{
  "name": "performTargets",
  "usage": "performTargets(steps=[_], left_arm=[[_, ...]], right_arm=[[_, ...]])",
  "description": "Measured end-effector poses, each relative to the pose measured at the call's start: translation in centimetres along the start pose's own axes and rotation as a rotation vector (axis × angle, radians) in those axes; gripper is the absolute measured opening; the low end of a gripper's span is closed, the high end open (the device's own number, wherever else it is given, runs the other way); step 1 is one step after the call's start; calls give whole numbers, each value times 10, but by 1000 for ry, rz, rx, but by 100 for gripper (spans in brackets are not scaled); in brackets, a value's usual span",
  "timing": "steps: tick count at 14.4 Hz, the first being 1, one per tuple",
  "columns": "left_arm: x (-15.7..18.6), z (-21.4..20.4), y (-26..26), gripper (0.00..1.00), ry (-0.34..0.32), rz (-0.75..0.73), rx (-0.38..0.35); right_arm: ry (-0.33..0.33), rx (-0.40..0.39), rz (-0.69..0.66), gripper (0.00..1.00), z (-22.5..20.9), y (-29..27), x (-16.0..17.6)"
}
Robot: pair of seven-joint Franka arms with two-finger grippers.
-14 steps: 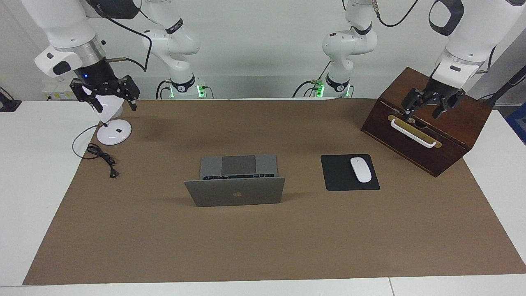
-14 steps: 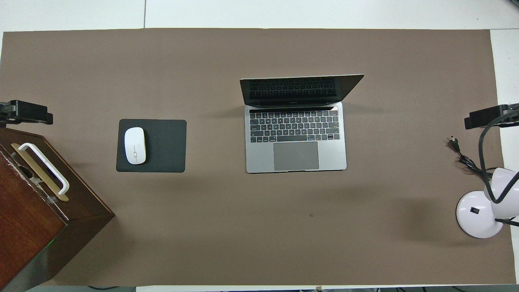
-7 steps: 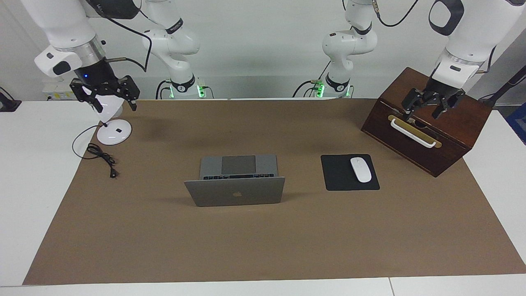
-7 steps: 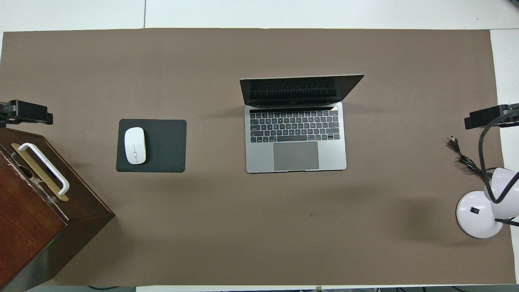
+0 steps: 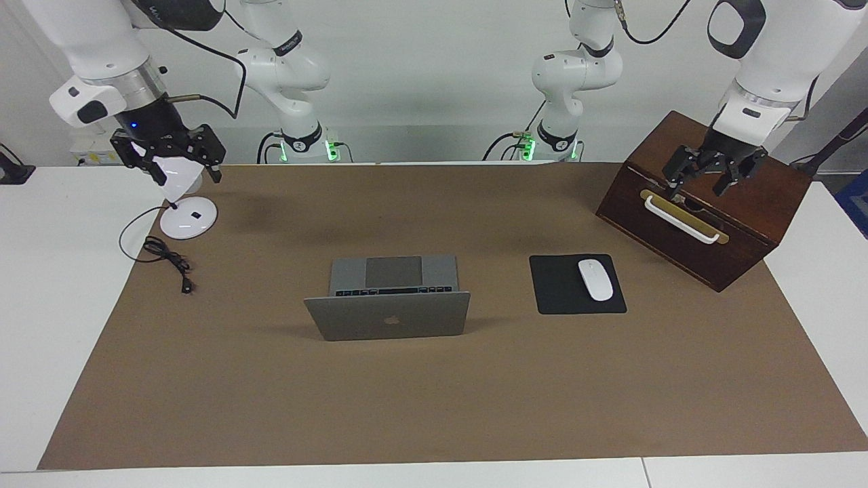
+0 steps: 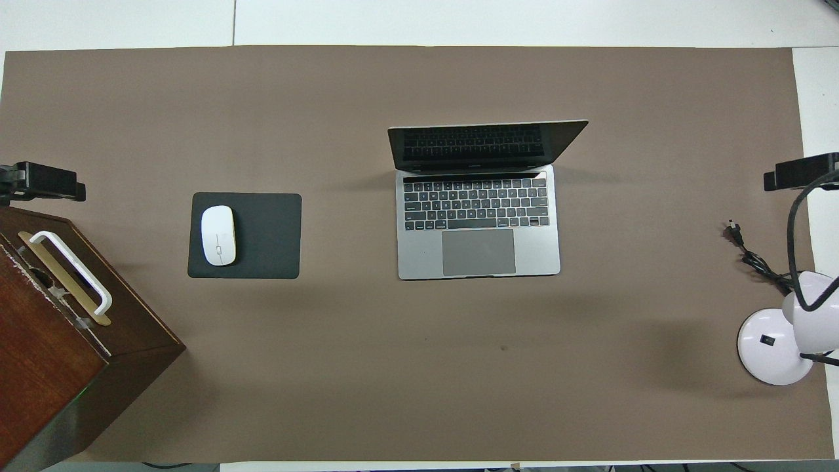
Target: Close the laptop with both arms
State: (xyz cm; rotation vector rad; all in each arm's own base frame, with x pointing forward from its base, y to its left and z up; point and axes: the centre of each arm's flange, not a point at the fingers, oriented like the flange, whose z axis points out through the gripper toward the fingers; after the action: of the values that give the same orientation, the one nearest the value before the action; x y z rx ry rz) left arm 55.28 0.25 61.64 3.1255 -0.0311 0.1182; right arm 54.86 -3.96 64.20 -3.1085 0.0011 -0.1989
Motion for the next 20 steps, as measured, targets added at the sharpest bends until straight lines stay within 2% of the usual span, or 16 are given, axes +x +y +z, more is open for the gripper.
performTargets(steps=[4, 9, 11, 13, 14, 15, 20], left_arm=[[0, -1, 1, 100, 1, 0, 0], [-1, 0, 6, 100, -5, 10, 0], [-2, 1, 8, 100, -14, 13, 0], [-3, 1, 8, 100, -20, 12, 0], [-3, 1, 8, 92, -20, 11, 0], [-3, 1, 7, 77, -20, 9, 0], [-2, 0, 1, 19, -9, -4, 1]], right_arm=[[45, -28, -3, 100, 14, 4, 17], [186, -30, -18, 99, 35, -2, 52], [236, -10, -25, 97, 42, -11, 63], [274, 8, -20, 100, 47, -13, 74], [286, 10, -18, 100, 50, -12, 79], [297, 10, -17, 100, 52, -12, 83], [343, 43, -26, 99, 66, -29, 98]])
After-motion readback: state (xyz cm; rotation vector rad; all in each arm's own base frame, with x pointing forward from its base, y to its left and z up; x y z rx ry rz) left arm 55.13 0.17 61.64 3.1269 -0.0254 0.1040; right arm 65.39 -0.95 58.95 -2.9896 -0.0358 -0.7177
